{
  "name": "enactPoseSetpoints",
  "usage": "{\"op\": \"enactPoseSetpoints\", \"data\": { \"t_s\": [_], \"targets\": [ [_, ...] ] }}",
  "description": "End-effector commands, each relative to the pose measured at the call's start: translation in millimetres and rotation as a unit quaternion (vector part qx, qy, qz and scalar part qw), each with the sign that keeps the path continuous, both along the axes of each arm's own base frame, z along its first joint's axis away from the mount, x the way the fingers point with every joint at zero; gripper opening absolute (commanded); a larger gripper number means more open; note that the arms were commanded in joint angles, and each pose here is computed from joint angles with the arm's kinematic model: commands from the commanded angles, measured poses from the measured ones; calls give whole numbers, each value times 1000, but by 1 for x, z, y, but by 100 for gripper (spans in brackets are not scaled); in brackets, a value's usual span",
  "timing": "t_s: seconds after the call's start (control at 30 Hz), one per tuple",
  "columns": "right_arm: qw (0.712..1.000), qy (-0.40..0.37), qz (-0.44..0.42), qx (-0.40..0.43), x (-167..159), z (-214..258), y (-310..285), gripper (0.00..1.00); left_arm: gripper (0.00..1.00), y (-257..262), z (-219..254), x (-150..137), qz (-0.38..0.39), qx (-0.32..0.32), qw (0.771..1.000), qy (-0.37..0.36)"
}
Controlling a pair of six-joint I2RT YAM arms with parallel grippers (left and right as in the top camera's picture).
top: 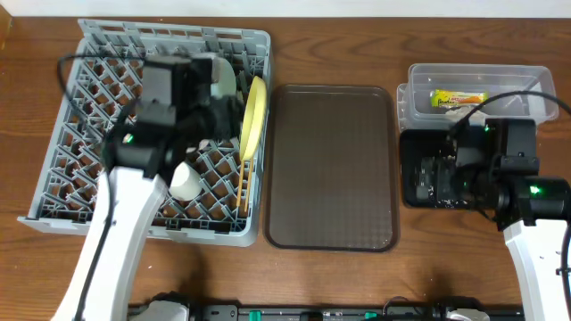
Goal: Sort waste into correct bins and load items into the dishwasher
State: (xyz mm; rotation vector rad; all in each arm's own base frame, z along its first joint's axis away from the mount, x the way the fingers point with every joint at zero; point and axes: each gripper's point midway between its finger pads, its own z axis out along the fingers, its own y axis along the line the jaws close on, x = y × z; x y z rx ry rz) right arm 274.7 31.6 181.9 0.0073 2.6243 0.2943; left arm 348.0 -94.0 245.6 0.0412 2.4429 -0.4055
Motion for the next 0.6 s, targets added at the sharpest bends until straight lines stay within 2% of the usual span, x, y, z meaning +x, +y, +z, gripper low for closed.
{"op": "enactPoseSetpoints", "data": {
  "t_s": [0.0,0.13,0.23,0.33,0.47,0.57],
  "targets": [
    [995,-59,21,71,22,27,23,99,70,28,-7,-16,40,64,997,20],
    [994,-88,30,50,39,30,25,99,72,52,-31,-47,73,118,985,101],
    [999,-49,9,5,36,9,14,99,72,65,-43,-73,113,130,972,161],
    [1000,14,-2,7,16,-10,15,99,72,68,-49,-94,127,133,961,205],
    [999,46,0,6,-3,-16,17,99,72,70,-48,-111,125,135,959,217],
    [999,37,-21,-6,-14,-12,12,99,71,73,-42,-124,128,125,967,184]
  ]
}}
